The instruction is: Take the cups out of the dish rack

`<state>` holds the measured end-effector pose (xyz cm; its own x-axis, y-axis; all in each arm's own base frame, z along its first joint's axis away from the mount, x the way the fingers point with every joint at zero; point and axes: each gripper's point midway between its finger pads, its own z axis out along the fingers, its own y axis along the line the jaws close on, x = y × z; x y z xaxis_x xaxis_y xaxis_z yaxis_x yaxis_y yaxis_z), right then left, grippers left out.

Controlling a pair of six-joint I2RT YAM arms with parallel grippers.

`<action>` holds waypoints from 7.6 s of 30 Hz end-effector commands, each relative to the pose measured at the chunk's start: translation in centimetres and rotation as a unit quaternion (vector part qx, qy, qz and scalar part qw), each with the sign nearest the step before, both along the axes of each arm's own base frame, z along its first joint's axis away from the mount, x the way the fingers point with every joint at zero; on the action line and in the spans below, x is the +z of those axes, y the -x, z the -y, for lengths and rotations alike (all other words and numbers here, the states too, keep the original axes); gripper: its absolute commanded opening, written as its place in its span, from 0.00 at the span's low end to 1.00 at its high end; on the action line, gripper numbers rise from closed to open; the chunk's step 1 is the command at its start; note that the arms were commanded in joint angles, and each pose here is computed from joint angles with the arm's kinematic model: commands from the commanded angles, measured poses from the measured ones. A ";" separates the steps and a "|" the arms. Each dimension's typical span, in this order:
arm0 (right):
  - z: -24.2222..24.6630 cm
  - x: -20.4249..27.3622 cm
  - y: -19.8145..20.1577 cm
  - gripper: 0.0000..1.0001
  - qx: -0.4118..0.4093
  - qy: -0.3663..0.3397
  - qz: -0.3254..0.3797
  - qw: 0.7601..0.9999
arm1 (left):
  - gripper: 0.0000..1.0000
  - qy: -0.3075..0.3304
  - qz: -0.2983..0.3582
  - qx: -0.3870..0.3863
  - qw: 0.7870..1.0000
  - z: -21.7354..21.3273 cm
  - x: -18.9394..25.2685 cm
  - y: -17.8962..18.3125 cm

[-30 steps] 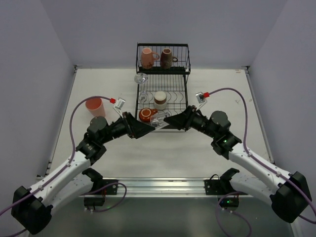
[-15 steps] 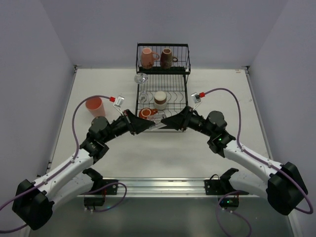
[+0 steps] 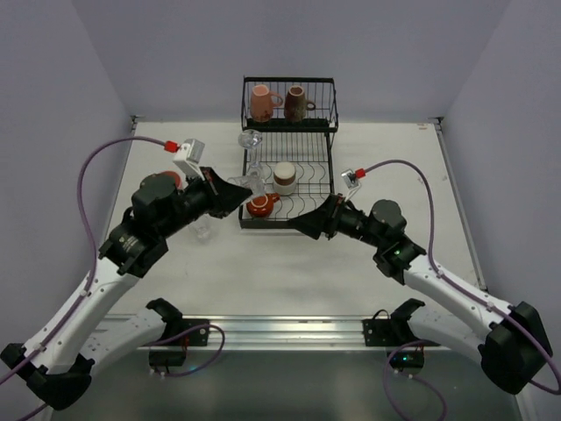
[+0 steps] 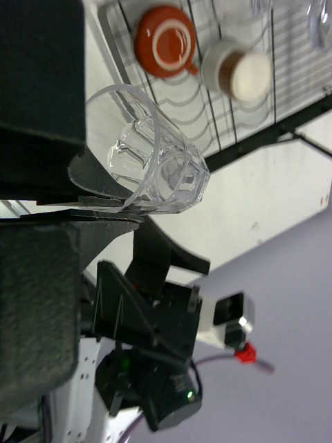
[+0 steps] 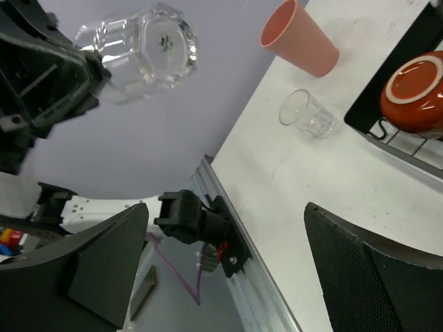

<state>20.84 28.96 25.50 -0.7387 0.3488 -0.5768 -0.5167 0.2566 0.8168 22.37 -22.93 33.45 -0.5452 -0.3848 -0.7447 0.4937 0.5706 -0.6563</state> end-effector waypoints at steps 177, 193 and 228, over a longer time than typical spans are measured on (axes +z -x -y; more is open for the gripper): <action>1.5 1.9 -3.8 0.57 -0.133 -0.016 0.076 0.988 | 0.89 0.094 0.002 -0.094 0.991 2.6 -6.4 1.1; 1.0 0.4 -0.4 0.57 -0.065 -0.080 0.025 0.994 | 0.34 0.141 -0.007 -0.126 0.982 5.9 -6.3 1.5; 7.4 -3.8 -2.2 0.99 -0.192 0.184 0.071 0.961 | 0.00 -0.523 -0.207 -0.014 0.827 -5.7 -23.0 4.0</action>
